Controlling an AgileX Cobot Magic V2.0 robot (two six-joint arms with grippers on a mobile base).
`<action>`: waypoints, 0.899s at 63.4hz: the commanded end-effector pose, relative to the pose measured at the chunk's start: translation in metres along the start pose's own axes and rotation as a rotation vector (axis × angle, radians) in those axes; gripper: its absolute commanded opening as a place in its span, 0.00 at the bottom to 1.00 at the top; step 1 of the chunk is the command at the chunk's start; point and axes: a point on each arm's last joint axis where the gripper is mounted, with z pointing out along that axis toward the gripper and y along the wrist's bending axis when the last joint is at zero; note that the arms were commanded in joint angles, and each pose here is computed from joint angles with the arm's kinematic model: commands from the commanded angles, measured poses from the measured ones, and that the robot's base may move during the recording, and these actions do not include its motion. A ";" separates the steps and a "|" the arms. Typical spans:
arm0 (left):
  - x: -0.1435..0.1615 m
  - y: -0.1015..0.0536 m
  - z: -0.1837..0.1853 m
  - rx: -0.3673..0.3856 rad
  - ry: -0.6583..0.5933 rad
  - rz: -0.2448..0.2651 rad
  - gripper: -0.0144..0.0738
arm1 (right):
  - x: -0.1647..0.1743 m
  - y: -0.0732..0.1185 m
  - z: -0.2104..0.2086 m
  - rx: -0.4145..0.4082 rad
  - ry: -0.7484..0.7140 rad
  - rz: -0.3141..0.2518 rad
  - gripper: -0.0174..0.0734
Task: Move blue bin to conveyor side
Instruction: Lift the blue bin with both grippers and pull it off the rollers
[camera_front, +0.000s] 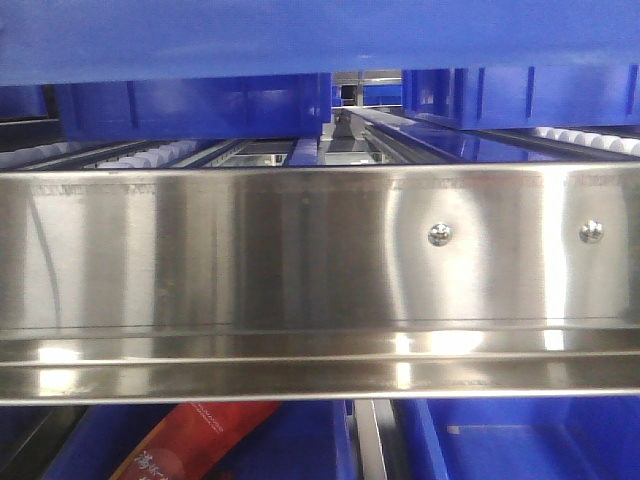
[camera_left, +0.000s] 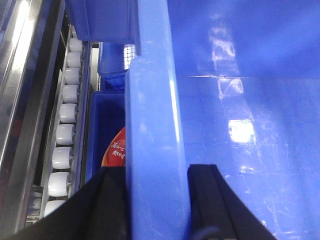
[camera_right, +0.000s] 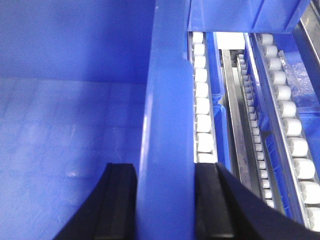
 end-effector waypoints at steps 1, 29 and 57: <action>-0.008 -0.007 -0.016 0.084 -0.128 0.000 0.14 | -0.009 0.003 -0.012 -0.028 -0.129 -0.008 0.10; -0.011 -0.008 -0.017 0.095 -0.170 0.000 0.14 | -0.009 0.003 -0.012 -0.028 -0.133 -0.008 0.10; -0.016 -0.010 -0.018 0.110 -0.219 -0.001 0.14 | -0.009 0.003 -0.012 -0.028 -0.133 -0.008 0.10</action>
